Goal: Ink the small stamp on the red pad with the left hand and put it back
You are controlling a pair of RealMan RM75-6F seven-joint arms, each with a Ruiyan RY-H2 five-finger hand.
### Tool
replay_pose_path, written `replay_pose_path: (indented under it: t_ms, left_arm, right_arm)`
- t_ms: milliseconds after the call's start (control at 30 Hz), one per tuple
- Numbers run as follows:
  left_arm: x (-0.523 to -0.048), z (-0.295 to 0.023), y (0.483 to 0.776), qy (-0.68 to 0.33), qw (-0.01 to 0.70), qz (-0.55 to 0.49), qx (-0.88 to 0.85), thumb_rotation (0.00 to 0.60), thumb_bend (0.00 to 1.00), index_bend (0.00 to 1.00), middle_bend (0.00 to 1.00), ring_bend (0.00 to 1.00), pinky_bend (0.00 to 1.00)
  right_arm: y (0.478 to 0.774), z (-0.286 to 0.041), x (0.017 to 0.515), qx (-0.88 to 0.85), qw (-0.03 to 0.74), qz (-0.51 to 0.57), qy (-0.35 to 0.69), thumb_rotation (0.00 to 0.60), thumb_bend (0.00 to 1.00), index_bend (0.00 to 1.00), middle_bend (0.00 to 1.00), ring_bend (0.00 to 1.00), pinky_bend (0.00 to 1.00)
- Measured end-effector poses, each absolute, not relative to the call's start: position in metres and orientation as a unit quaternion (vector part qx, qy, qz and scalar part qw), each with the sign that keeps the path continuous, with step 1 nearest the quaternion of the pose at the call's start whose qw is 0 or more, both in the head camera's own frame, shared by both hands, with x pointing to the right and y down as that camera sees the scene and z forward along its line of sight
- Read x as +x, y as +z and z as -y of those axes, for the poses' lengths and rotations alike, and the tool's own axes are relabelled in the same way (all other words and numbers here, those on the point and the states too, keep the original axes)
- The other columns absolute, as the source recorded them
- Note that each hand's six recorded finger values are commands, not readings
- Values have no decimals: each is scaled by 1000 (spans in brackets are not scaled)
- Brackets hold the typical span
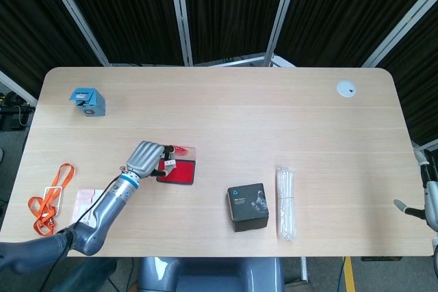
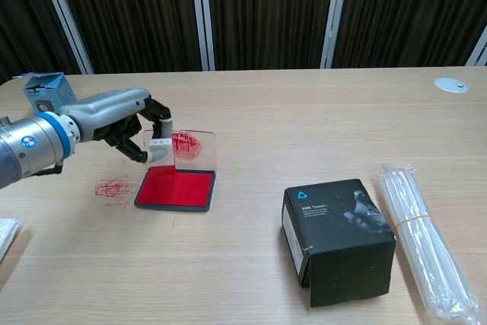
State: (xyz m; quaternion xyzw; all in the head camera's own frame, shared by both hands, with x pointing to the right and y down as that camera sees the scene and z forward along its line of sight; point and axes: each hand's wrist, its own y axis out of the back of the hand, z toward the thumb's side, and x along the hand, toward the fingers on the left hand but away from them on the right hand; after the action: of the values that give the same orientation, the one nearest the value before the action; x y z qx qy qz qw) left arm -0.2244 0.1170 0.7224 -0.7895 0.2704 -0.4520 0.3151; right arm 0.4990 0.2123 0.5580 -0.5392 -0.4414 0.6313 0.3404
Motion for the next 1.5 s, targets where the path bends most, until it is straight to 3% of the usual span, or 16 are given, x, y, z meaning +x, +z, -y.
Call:
replay_pose_path:
  t_ms: [267,733,1500]
  left_arm:
    - [-260,-105,712,-471,305,-293,-774,600,385,587,565,919,933]
    - [-321,-117,743,-530,279,-290,-747,600,385,581,563,918,933]
    - [-324,-130,763,-515,272,-302,-755,600,375,511,458,903,923]
  right_arm:
    - [559,-213,496,-542,341,439,630,600,0,0,0,0,0]
    - [558,-215,492,-545,344,436,628,600,0,0,0,0,0]
    - [557,-215,493,-543,344,436,629,600,0,0,0,0,0]
